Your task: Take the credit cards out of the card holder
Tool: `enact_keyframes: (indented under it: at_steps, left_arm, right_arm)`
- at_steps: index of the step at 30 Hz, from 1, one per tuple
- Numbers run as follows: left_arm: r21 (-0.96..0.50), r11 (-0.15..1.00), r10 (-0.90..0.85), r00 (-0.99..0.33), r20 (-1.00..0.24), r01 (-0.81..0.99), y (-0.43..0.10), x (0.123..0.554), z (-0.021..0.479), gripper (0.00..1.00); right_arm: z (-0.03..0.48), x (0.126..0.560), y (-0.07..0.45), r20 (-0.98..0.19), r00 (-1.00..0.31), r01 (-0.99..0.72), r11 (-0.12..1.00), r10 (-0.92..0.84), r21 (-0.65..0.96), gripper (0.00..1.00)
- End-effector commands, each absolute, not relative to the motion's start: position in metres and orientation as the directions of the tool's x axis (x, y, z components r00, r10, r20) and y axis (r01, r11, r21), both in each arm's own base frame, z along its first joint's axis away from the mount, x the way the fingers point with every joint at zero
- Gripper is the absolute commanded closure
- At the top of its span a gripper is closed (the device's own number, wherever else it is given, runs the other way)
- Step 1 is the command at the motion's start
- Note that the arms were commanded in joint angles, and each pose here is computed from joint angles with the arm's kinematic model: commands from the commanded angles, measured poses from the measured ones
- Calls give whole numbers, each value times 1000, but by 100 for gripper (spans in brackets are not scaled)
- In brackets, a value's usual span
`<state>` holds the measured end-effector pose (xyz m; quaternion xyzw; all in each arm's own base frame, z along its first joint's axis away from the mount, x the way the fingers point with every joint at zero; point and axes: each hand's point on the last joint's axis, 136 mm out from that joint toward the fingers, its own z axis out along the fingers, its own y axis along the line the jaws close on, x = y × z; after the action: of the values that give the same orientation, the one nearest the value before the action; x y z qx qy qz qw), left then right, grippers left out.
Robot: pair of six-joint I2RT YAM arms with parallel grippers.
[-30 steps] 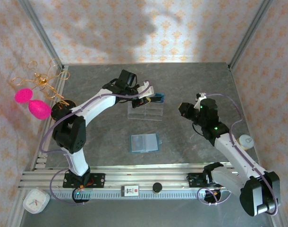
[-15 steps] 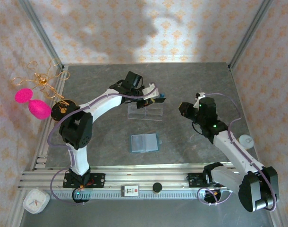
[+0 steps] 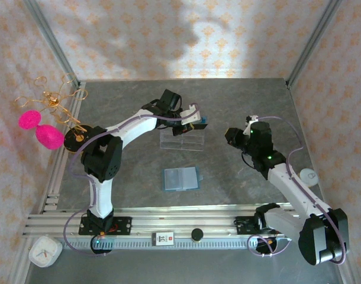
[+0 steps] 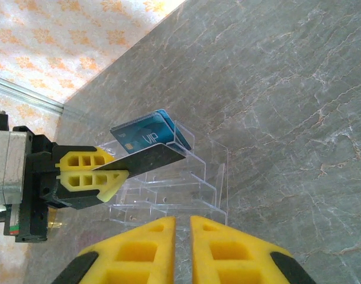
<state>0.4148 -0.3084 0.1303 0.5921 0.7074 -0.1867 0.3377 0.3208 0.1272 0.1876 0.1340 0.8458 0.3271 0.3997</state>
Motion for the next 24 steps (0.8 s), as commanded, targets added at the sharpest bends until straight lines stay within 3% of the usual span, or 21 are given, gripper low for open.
enact_keyframes:
  at_steps: [1, 15, 24]
  left_arm:
    - [147, 219, 732, -63, -679, 965, -308, 418, 131, 100]
    - [116, 239, 743, -104, -661, 964, -305, 422, 128, 100]
    - [132, 317, 740, -158, -654, 939, -303, 438, 129, 100]
  right_arm:
    - [208, 329, 125, -633, -598, -74, 753, 491, 654, 86]
    - [207, 330, 126, -627, -602, -73, 748, 495, 660, 86]
    - [208, 327, 128, -622, -605, -84, 737, 496, 670, 86]
